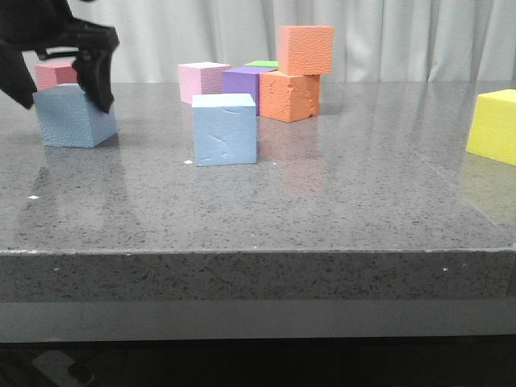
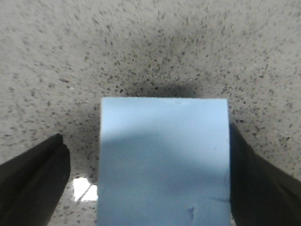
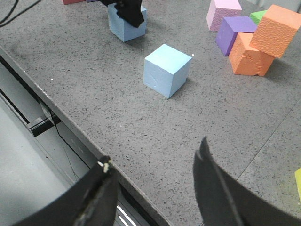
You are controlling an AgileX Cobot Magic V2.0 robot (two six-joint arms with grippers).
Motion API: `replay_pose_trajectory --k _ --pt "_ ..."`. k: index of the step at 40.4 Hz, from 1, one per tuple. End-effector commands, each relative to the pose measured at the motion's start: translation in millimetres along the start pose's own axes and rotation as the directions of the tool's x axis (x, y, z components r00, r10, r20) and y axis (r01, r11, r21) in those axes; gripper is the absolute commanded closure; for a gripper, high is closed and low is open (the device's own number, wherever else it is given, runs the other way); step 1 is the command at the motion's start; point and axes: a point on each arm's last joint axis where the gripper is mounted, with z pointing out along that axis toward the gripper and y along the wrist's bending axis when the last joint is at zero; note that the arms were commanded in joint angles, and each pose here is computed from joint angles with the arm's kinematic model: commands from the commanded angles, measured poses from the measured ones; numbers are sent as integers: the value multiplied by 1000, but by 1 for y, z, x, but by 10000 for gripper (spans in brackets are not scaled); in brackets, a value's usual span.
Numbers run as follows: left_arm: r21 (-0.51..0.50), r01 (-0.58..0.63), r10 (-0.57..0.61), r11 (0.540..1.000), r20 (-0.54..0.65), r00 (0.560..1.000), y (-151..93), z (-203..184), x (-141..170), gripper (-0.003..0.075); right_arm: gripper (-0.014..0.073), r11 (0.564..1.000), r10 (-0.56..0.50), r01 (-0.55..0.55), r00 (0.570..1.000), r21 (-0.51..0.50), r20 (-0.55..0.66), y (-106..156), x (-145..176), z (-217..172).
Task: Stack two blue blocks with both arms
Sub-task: 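Lower the left gripper around that light-blue cube and close, then lift the light-blue cube and carry it over the placed blue cube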
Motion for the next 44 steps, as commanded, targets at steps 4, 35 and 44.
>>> replay_pose_trajectory --k 4,35,44 --pt "34 23 -26 999 93 995 -4 -18 -13 101 208 1000 7 -10 995 27 98 -2 -13 -6" --pt "211 -437 383 874 254 888 -31 -111 -39 355 208 1000 7 -9 995 27 96 -2 -13 -6" --pt "285 -730 625 622 381 681 -71 -132 -29 355 208 1000 7 -9 995 27 96 -2 -13 -6"
